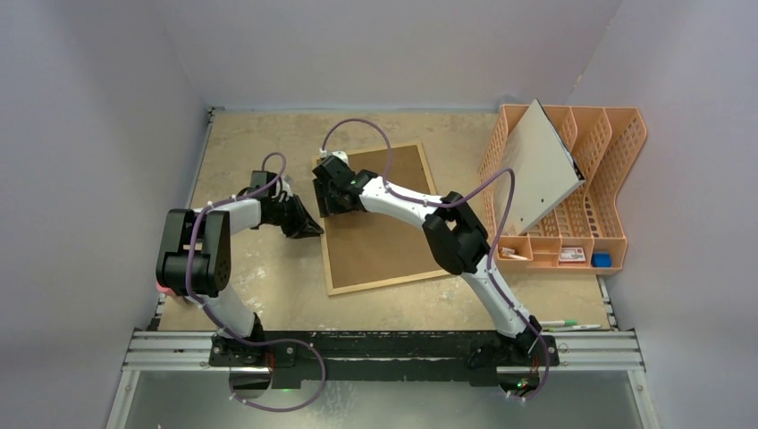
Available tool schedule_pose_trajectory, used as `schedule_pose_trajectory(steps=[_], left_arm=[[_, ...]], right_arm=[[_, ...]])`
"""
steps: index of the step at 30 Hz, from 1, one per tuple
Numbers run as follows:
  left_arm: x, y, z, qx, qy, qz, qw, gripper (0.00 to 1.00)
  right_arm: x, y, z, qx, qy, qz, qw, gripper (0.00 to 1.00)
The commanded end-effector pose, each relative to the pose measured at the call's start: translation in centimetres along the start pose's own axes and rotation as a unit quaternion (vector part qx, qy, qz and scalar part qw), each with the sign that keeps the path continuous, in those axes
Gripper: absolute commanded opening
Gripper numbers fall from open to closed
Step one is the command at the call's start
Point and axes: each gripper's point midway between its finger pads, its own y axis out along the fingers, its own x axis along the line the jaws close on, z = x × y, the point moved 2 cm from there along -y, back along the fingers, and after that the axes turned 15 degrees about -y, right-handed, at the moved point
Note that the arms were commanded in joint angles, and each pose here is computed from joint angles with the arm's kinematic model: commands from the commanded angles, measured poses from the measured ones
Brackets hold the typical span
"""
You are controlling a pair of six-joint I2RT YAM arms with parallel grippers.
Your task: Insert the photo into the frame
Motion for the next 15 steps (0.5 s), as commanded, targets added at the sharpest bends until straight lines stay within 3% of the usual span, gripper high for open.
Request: schedule_pose_trajectory(steps=[1,15], left_arm=[[6.5,0.5,2.8,0.034,-0.02,-0.131,0.991,0.04],[6.8,0.7,3.0,0.036,-0.022,-0.134,0.99,0.04]], right_arm=[[-2.0,3.7,14.5,0.225,-0.01,0.026,0.974,0.69],[-3.4,5.4,16.5,0.251,-0.026,0.08,0.964,0.64]])
